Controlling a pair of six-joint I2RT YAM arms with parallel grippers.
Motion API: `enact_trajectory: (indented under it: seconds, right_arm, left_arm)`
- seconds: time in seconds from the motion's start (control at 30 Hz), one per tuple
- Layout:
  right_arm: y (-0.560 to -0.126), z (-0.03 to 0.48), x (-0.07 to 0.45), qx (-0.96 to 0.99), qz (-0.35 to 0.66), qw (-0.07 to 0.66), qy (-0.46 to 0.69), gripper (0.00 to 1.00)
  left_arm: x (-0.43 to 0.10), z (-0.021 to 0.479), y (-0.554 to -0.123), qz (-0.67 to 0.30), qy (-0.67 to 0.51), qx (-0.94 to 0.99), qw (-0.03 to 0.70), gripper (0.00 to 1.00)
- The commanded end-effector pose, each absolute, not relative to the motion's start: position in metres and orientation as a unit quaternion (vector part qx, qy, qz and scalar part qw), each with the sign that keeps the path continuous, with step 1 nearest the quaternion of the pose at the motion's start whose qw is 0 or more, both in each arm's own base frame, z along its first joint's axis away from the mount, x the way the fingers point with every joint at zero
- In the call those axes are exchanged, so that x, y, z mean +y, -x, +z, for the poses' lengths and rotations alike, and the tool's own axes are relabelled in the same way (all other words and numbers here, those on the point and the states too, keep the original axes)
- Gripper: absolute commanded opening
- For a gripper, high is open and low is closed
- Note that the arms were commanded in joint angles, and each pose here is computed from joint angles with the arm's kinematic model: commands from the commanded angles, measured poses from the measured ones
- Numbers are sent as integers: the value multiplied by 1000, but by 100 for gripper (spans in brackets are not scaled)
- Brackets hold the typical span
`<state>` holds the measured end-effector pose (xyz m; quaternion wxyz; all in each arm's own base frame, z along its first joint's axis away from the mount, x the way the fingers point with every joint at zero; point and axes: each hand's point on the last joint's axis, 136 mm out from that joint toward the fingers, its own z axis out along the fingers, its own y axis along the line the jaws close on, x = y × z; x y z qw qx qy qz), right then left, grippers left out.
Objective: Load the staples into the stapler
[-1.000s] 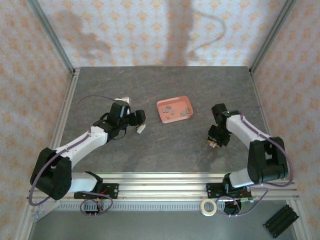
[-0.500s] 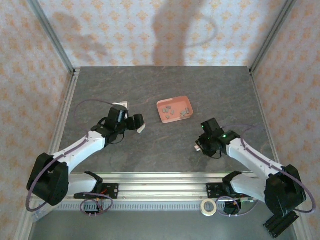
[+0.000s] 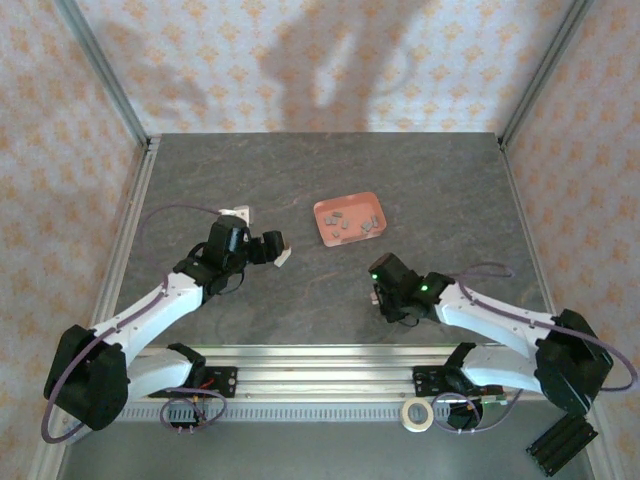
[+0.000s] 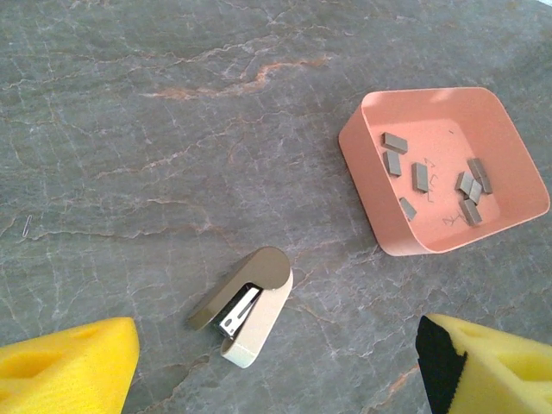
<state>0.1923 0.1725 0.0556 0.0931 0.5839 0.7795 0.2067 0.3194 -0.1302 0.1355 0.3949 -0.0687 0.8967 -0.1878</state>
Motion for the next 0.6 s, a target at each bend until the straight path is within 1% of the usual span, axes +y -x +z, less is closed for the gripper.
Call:
enact_trajectory:
  seconds: [0.0,0.3,0.57]
  right_arm:
    - [-203,60,181,725,213,109,-646,27]
    - [-205,47,220,723,214,78,-652,26]
    - [-210,38,231,713,212,68,-665,26]
  left_arm:
    - [-126,134,-316,-175,62,898,400,85]
    - [-122,139,-314,-164,50,896,409,85]
    - [-120,138,-311,-158,46,899,407,86]
